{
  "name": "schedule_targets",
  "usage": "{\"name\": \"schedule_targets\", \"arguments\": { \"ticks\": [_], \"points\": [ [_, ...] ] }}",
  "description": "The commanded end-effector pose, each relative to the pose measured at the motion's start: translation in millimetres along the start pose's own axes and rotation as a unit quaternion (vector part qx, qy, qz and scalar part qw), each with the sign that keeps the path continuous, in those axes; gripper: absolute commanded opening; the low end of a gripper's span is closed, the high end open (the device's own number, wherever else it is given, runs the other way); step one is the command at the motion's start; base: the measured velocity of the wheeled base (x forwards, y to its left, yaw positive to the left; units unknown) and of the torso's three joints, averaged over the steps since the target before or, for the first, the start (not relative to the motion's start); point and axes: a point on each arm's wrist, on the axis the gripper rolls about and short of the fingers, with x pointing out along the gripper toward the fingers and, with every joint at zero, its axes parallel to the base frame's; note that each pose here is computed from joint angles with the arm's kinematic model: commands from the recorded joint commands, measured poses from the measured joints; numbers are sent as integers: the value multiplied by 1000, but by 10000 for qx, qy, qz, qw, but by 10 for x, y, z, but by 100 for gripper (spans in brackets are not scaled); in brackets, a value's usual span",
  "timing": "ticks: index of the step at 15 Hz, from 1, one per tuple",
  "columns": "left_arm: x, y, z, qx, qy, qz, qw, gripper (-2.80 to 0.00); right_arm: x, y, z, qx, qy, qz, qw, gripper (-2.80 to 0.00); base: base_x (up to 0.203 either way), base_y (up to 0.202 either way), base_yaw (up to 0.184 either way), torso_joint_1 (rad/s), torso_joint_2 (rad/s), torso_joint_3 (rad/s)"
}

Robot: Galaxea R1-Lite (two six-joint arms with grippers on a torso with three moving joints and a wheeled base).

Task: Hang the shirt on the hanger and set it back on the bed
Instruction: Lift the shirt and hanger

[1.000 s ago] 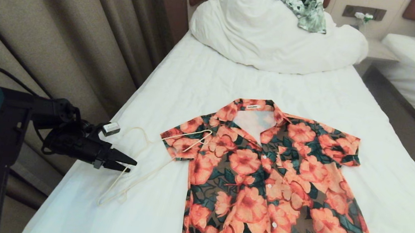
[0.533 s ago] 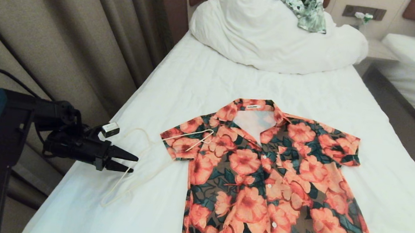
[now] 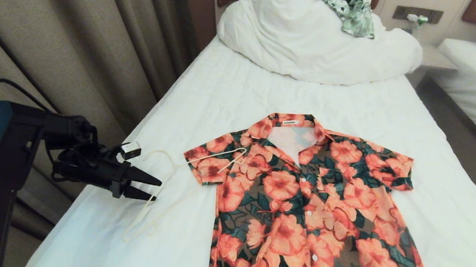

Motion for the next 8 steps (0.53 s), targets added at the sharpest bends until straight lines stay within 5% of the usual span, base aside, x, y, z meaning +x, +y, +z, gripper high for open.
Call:
{"name": "schedule_targets", "arguments": {
  "ticks": [1,5,8],
  "points": [
    [36,-49,-8,-10,65,-37,10000,0,1,0,-4,-1,3,-7,10000,-280,0,0,0,0,0,0],
    [36,-91,-55,-31,62,-79,9999,0,1,0,-4,2,3,-4,10000,-280,0,0,0,0,0,0],
    [-7,-140,-55,35,-436,-514,9977,0,1,0,-4,1,3,-9,10000,-280,0,0,0,0,0,0]
  ]
}}
